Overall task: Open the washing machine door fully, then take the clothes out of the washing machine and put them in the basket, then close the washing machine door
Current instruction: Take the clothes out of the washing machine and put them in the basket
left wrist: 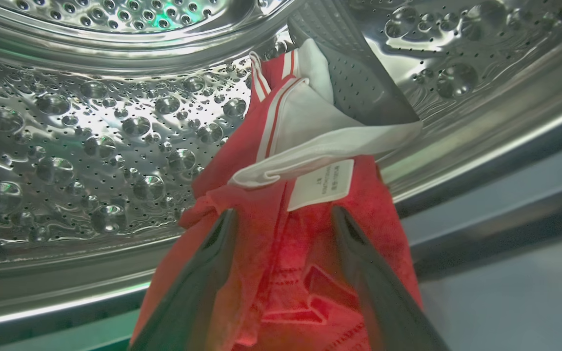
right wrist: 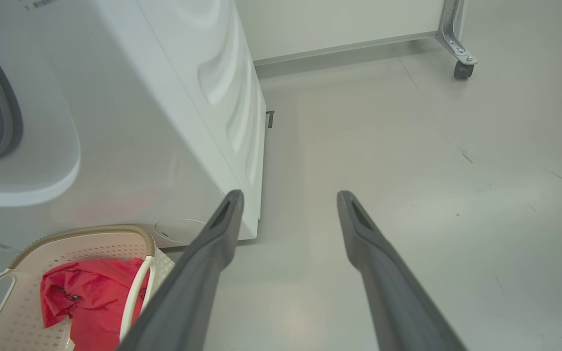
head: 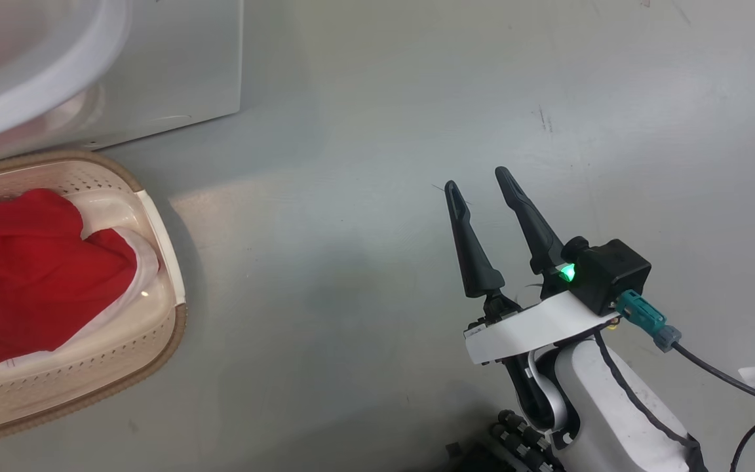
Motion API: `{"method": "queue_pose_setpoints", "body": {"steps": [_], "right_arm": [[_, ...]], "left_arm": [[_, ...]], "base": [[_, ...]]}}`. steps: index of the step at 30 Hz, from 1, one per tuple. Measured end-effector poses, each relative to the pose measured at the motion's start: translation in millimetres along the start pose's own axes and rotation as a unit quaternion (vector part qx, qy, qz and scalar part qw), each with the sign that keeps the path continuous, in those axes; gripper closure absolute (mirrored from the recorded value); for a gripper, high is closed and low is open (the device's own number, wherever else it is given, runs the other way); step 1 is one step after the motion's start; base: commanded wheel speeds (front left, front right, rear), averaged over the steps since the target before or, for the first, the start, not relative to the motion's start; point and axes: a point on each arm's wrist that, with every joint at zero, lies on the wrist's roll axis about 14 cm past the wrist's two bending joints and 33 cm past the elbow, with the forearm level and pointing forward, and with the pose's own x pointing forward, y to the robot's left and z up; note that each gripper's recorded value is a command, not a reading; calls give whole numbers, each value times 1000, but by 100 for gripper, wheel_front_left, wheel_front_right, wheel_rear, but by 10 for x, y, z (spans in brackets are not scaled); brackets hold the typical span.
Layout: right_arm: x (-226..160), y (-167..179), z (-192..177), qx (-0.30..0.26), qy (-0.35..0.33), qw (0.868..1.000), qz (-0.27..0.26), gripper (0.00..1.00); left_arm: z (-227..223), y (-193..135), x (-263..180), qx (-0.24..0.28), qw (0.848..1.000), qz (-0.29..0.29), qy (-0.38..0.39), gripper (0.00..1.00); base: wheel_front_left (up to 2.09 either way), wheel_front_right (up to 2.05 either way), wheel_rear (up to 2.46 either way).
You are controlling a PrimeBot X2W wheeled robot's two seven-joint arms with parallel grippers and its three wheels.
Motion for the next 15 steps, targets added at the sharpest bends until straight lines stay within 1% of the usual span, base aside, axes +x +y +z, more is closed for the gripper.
{"method": "queue_pose_setpoints", "body": {"steps": [6,7,8,9,10,15], "right_arm": [[10,-11,-17,-1,2,1000,-3,0],[14,-10,-18,-1,2,1000,-3,0],[19,-8,-15,-1,2,1000,-2,0],[26,-7,-10,-1,1,1000,-2,0],[34,-3,-4,-1,0,1000,-1,0],[58,11,16,-2,-3,1000,2,0]], "left_arm": [[-49,26,36,-3,1000,3,16,0],[-54,26,40,-4,1000,3,19,6],[-54,32,45,-4,1000,4,21,40],[-58,34,49,-5,1000,4,23,65],[-59,36,53,-6,1000,4,23,100],[-72,9,64,-6,1000,2,28,100]], "base": [[0,0,0],[0,0,0],[0,0,0],[0,0,0],[0,0,0],[0,0,0]]}}
